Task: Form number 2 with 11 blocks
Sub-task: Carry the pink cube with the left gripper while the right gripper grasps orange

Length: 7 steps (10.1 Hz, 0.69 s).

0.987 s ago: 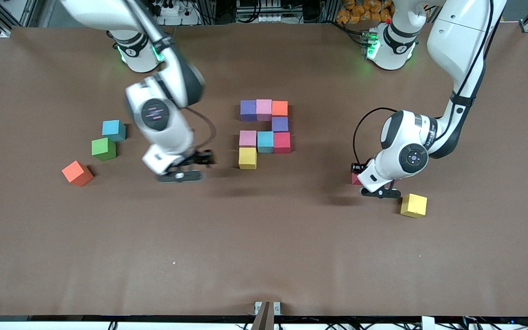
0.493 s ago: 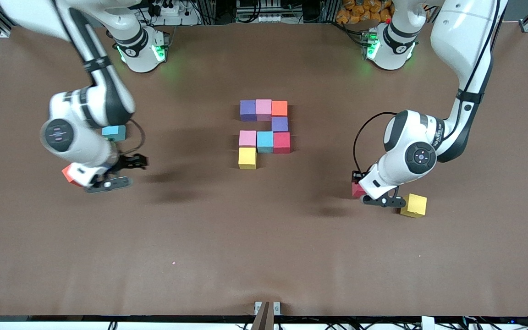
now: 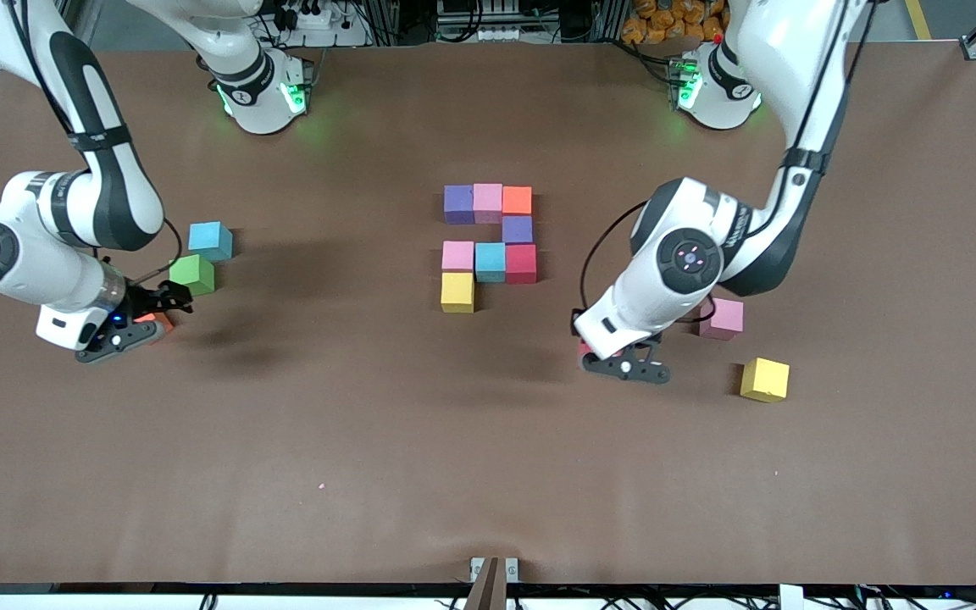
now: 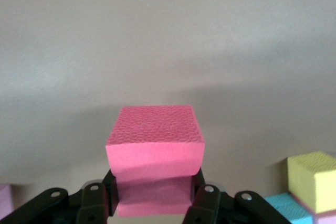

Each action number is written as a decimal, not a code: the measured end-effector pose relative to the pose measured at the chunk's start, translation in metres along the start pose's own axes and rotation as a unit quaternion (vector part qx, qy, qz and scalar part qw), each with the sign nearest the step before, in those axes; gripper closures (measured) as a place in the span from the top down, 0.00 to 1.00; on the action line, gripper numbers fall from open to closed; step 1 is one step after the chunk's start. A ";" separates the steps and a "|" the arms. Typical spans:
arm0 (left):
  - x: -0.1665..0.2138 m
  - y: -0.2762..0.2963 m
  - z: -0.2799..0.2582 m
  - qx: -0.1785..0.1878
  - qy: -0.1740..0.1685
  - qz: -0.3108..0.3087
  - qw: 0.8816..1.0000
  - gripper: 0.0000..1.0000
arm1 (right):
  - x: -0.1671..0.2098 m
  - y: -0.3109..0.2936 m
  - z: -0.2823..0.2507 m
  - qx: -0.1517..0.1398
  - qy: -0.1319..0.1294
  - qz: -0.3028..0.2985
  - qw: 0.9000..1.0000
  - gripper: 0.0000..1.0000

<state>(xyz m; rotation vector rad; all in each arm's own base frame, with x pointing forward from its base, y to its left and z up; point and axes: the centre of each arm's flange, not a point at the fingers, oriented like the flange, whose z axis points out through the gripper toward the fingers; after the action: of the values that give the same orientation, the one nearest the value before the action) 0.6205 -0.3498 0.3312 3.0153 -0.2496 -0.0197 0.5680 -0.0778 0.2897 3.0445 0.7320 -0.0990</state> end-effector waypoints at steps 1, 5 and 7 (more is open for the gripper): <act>0.009 0.010 0.010 -0.001 0.005 -0.003 1.000 0.54 | -0.012 0.014 0.006 0.000 0.001 -0.017 1.000 1.00; 0.026 0.061 0.025 -0.059 0.040 -0.028 0.997 0.54 | -0.049 0.059 0.038 -0.011 0.015 -0.075 0.997 1.00; 0.019 0.083 0.026 -0.079 0.041 -0.035 0.995 0.54 | -0.058 0.051 0.066 -0.011 0.018 -0.092 0.996 1.00</act>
<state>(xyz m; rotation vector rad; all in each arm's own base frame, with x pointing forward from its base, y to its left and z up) 0.6254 -0.4371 0.3147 2.8576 -0.1290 0.0745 0.5358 -0.1507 0.2268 2.9575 1.0087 -0.0369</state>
